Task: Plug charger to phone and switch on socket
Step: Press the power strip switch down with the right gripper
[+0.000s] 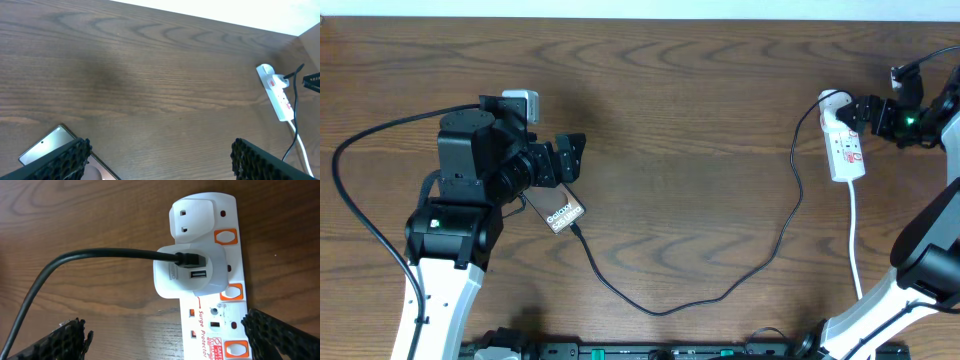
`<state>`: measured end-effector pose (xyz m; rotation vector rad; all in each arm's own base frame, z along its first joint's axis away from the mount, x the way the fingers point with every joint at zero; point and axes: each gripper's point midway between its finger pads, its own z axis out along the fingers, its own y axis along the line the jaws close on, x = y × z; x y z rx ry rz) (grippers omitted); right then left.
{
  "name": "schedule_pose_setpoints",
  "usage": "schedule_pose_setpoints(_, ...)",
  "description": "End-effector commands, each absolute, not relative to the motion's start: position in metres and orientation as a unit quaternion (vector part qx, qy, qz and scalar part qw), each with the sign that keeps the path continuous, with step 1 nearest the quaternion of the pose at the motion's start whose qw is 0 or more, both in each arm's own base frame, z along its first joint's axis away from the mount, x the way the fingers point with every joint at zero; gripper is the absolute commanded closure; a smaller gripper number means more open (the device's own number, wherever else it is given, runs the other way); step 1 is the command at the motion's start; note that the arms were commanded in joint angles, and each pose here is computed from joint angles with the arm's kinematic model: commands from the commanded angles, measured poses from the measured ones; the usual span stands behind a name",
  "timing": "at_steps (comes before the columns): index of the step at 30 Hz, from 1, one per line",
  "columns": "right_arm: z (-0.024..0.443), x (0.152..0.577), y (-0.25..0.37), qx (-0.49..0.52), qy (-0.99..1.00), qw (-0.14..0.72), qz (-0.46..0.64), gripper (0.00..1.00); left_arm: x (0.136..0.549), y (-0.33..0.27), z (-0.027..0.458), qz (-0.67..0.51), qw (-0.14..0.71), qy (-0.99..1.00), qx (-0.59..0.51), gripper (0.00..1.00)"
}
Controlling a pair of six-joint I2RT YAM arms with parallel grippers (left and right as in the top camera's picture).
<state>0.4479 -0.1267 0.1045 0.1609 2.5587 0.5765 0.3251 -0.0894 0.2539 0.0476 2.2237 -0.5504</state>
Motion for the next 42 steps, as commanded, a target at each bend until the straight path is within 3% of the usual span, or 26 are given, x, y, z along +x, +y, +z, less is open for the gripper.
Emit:
schedule_pose_setpoints(1,0.096,0.452,-0.123,0.048,0.945,0.247,0.207,0.01,0.327,-0.089,0.264,-0.216,0.423,0.880,0.019,0.08)
schedule_pose_setpoints(42,0.057,0.461,-0.110,0.040,0.955,0.214,0.199,0.02,0.324,-0.087,0.259,-0.212,0.413,0.886,0.015,0.08)
